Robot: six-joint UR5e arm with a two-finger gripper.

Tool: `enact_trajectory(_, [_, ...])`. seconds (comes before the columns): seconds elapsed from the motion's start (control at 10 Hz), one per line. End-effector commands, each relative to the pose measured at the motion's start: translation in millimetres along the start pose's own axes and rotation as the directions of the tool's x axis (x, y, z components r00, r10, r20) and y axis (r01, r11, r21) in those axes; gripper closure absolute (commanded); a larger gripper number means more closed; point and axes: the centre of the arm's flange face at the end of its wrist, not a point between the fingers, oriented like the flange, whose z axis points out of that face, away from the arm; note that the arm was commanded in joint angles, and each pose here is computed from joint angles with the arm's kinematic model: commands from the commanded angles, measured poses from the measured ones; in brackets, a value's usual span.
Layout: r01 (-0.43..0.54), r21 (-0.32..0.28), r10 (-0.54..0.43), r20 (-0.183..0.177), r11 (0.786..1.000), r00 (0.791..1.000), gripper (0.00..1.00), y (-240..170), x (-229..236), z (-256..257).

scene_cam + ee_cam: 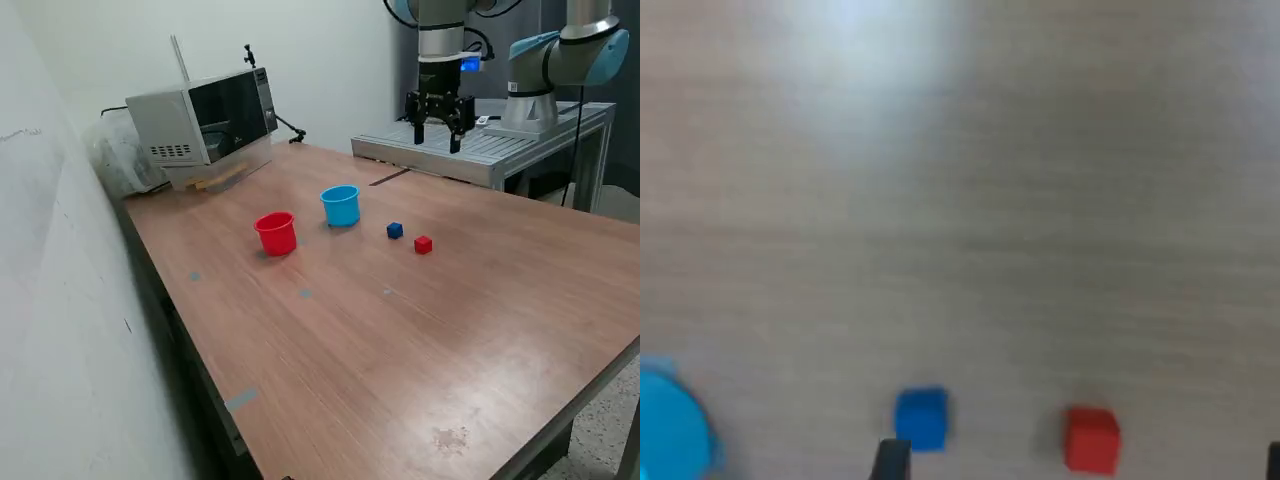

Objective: Place red objects in the red bin, and blue objects in the blue bin.

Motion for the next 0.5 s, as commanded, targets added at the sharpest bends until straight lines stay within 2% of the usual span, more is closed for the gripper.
enact_trajectory(0.0, [0.049,0.001,-0.049,-0.039,0.999,0.998,0.0,40.3,24.1,36.9])
enact_trajectory(0.3, [0.092,0.064,-0.088,-0.062,0.994,0.994,0.0,36.3,60.3,94.4])
enact_trajectory(0.4, [0.053,0.089,-0.048,-0.06,0.995,0.997,0.0,35.0,64.1,109.2])
